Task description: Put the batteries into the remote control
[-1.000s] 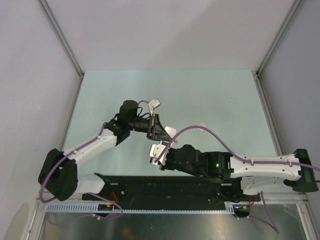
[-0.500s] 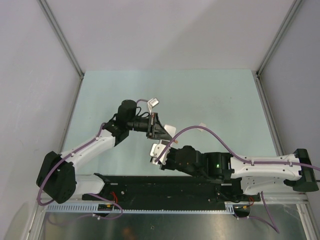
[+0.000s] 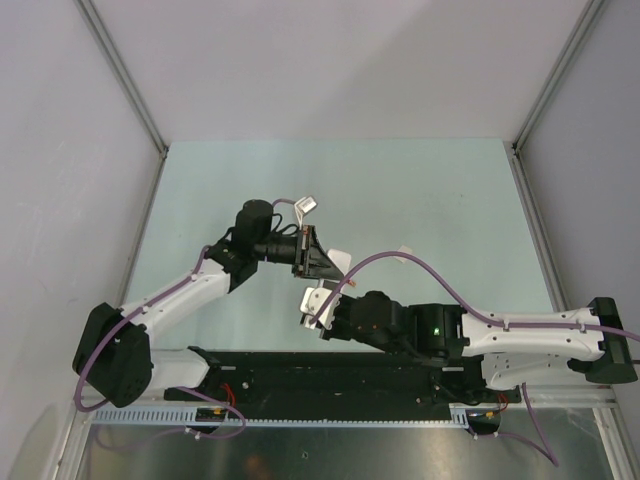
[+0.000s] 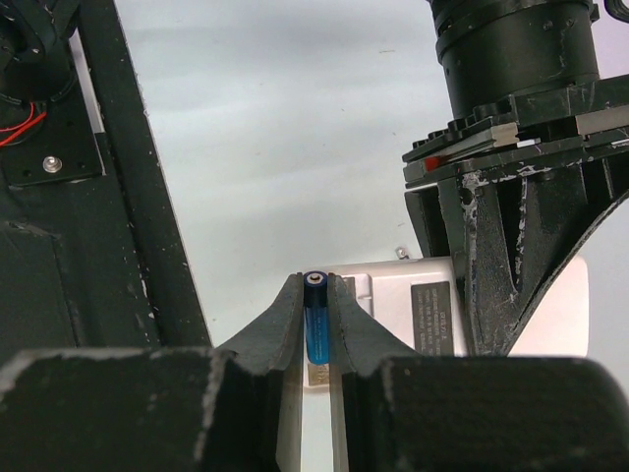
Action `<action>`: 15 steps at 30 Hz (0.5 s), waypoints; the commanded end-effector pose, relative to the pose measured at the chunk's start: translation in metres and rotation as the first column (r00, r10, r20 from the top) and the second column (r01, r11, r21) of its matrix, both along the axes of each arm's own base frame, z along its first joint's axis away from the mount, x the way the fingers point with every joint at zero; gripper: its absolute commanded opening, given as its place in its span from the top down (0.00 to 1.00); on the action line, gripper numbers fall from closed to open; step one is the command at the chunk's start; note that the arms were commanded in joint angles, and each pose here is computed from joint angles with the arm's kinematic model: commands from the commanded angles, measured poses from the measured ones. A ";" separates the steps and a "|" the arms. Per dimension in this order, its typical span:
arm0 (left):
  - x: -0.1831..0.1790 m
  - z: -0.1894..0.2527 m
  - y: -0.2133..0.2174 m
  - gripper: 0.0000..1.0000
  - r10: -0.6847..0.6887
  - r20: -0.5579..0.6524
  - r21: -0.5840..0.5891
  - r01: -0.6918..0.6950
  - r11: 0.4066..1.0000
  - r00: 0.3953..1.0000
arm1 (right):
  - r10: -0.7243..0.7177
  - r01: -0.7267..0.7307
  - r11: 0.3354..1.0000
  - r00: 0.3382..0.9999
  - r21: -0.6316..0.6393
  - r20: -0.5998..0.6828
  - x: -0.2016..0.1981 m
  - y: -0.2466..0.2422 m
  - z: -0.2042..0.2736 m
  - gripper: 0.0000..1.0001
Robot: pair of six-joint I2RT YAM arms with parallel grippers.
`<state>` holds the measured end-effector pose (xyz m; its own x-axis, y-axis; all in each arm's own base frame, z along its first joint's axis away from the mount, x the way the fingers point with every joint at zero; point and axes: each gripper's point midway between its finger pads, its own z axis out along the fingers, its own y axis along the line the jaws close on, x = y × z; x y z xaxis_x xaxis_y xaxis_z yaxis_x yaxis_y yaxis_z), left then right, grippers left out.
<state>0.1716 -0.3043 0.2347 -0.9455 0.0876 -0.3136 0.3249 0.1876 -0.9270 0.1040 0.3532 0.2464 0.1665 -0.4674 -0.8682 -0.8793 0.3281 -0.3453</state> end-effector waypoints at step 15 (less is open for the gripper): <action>0.000 0.041 0.003 1.00 -0.032 0.099 -0.077 0.039 0.996 0.995 | 0.036 -0.035 0.971 0.999 -0.236 0.001 -0.003 -0.011 -0.037 1.00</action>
<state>0.1726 -0.3029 0.2339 -0.9421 0.0892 -0.3232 0.3346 0.1893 -0.9232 0.1059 0.3536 0.2378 0.1860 -0.5345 -0.8244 -0.8763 0.2893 -0.3853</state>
